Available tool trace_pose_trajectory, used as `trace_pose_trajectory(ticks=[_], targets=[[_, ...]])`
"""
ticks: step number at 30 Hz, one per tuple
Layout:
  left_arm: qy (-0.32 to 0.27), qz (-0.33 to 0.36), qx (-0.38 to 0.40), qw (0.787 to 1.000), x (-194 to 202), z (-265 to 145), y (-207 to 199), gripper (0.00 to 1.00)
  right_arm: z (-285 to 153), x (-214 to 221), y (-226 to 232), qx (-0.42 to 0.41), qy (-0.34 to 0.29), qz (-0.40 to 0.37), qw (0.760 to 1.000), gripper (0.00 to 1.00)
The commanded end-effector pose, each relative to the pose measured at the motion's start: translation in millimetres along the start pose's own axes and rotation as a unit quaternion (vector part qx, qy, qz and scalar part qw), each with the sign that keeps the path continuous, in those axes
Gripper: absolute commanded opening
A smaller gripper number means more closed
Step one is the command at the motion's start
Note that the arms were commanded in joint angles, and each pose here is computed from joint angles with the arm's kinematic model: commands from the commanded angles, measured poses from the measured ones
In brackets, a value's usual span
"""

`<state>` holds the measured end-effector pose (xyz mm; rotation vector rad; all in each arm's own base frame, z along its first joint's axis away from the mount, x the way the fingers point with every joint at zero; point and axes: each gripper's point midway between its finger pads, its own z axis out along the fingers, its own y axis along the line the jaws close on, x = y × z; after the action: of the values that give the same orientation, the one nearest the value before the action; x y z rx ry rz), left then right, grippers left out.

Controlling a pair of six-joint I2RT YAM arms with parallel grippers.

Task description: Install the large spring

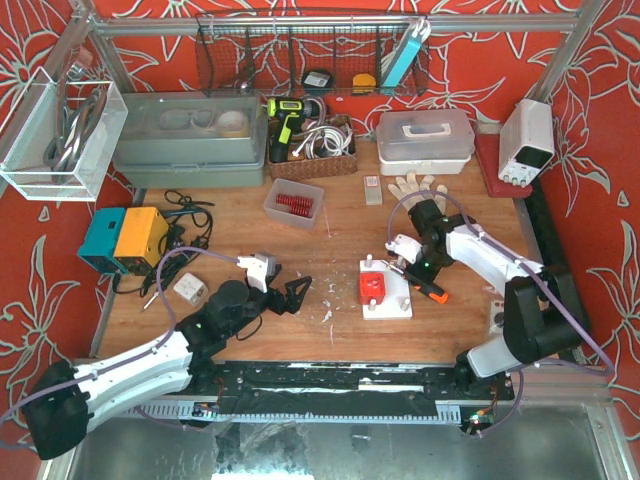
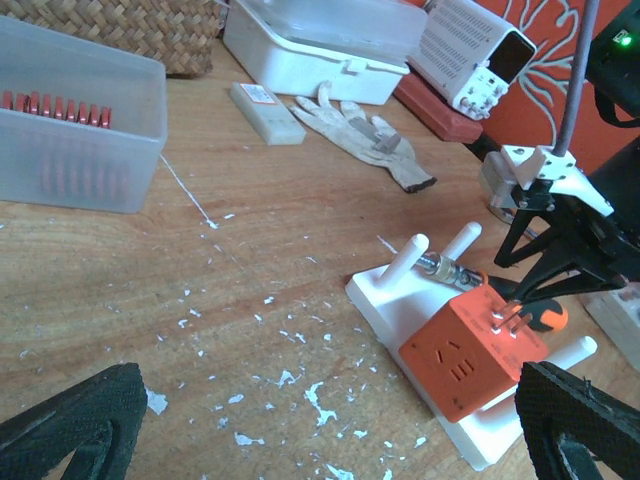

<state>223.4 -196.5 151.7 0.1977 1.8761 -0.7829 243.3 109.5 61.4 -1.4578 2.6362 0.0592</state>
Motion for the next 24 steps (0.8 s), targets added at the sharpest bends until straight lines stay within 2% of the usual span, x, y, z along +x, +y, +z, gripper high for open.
trace_pose_trajectory(ticks=[1, 19, 24], targets=[[-0.012, 0.006, -0.002, 1.000, -6, 0, -2, 1.00, 9, 4, -5, -0.005, 0.011, 0.001, 1.000, 0.46], [-0.011, 0.008, -0.012, 1.000, -5, 2, 2, 1.00, 30, -1, 1, -0.044, 0.013, -0.005, 0.999, 0.45], [-0.014, 0.008, -0.013, 1.000, -7, 2, 2, 1.00, 27, 0, 2, -0.045, 0.012, -0.008, 0.999, 0.33]])
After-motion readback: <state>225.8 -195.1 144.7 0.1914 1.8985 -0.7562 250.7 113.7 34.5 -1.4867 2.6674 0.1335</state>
